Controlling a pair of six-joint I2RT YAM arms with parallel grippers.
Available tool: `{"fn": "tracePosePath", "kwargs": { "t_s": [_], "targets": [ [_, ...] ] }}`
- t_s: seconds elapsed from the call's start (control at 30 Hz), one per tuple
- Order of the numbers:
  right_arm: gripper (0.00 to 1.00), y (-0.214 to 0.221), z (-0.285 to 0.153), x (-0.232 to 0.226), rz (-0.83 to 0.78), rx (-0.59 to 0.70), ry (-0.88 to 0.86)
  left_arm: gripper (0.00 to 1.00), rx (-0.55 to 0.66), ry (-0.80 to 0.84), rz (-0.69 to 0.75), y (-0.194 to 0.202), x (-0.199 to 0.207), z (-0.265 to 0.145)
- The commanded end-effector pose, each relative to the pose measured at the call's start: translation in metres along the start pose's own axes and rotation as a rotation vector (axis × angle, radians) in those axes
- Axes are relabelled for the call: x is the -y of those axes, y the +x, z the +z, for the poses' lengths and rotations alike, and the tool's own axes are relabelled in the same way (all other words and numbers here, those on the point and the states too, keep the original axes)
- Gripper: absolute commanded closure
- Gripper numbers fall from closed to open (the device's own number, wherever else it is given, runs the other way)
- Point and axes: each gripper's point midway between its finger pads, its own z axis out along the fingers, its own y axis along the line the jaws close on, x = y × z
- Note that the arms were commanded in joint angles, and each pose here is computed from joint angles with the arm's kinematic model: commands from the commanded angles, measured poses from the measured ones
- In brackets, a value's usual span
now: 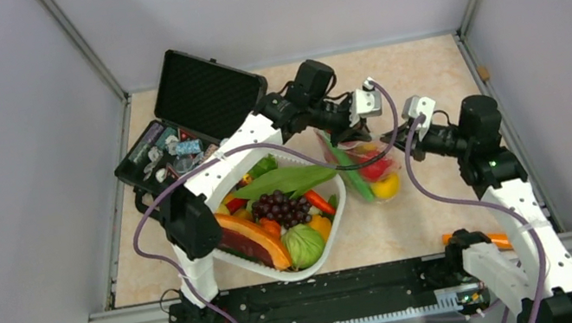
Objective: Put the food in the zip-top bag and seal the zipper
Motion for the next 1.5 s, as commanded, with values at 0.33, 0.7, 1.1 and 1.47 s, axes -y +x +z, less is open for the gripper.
{"fn": "tracePosePath", "kwargs": {
  "t_s": [0.33,0.7,1.1,1.47],
  "targets": [
    [1.00,-0.040,-0.012,0.004,-0.112,0.081,0.044,1.00,0.015,-0.126,-0.003,0.000,-0.019,-0.036],
    [0.56,-0.031,-0.012,0.011,-0.116,0.055,0.093,1.00,0.129,-0.002,0.041,-0.047,0.010,-0.026],
    [0.61,-0.029,-0.010,-0.003,-0.107,0.049,-0.002,1.00,0.116,0.015,0.089,-0.065,0.024,-0.017],
    [0.74,-0.035,-0.010,-0.002,-0.112,0.063,-0.002,1.00,0.092,0.000,0.094,-0.066,0.023,-0.008]
  ]
}}
